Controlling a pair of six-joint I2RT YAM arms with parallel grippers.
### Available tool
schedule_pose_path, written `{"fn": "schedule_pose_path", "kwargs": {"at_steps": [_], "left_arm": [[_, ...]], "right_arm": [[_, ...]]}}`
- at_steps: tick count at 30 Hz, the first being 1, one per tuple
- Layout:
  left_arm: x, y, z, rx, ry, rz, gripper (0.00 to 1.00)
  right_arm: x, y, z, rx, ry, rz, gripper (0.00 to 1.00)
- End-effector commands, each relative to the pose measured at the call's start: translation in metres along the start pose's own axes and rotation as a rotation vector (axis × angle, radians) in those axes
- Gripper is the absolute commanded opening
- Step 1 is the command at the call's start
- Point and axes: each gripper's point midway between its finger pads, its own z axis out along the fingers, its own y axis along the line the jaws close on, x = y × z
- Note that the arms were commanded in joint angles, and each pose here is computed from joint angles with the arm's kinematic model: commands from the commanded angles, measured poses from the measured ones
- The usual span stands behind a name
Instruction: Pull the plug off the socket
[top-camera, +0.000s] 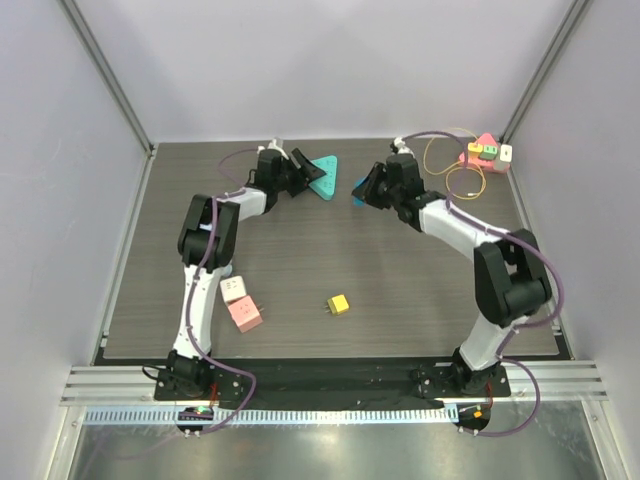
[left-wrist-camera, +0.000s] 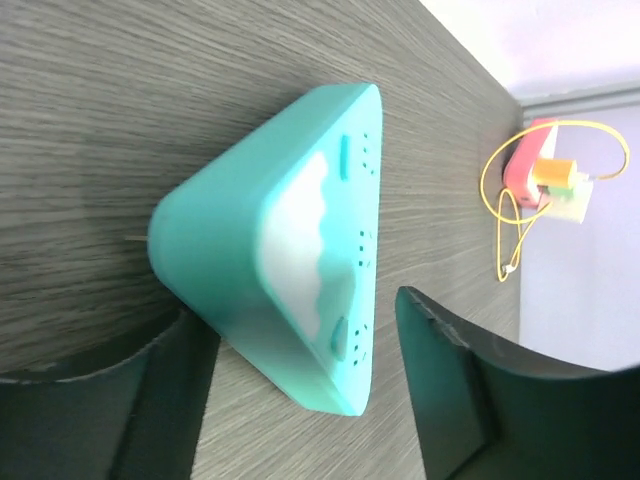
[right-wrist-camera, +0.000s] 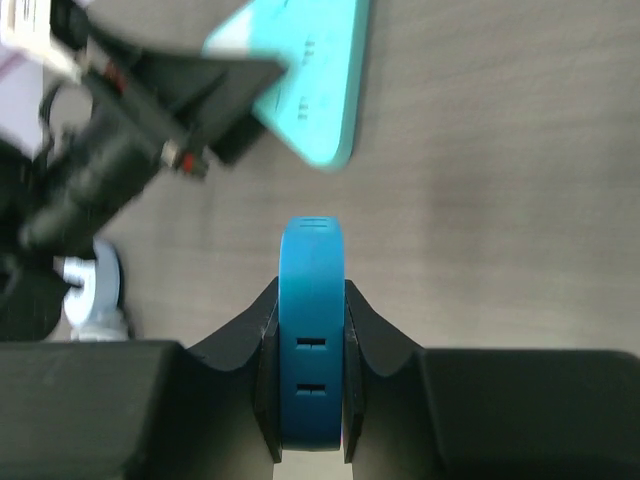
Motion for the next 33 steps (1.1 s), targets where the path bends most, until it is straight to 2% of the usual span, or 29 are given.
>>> {"fn": "schedule_pose_path", "kwargs": {"at_steps": [1,2,3,4,9,11,12,13,18,23,33], "left_arm": [[0.025,0.036,-0.012,-0.121,0.083,0.024,0.73],[0.024,0.034,-0.014,-0.122,0.085,0.034,0.74],[0.023,0.030,-0.017,-0.115,0.086,0.037,0.82],[0.023,0.029,-0.018,-0.112,0.087,0.040,0.84],[0.035,0.029,-0.035,-0.107,0.114,0.038,0.89],[0.032,0.019,-0.043,-0.084,0.103,0.057,0.90],[0.043,0.028,-0.049,-0.096,0.125,0.051,0.92],[0.039,0.018,-0.055,-0.070,0.112,0.071,0.92],[0.052,0.024,-0.080,-0.083,0.122,0.096,0.92],[0.065,0.019,-0.100,-0.050,0.107,0.143,0.89],[0.062,0.005,-0.106,0.017,0.036,0.168,0.85]], "right_arm": [[0.019,0.019,-0.037,-0.051,0.006,-0.054,0.01],[0.033,0.025,-0.042,-0.066,0.030,-0.074,0.01],[0.048,0.022,-0.047,-0.054,0.067,-0.083,0.01],[0.064,0.017,-0.052,-0.049,0.101,-0.085,0.01],[0.104,0.028,-0.080,-0.123,0.189,-0.083,0.01],[0.119,0.019,-0.085,-0.112,0.220,-0.072,0.01],[0.120,0.019,-0.088,-0.116,0.220,-0.069,0.01],[0.122,0.018,-0.091,-0.117,0.224,-0.064,0.01],[0.140,0.014,-0.100,-0.158,0.254,0.001,0.01],[0.168,0.014,-0.097,-0.199,0.346,0.023,0.04],[0.191,0.015,-0.082,-0.228,0.409,0.050,0.09]]}}
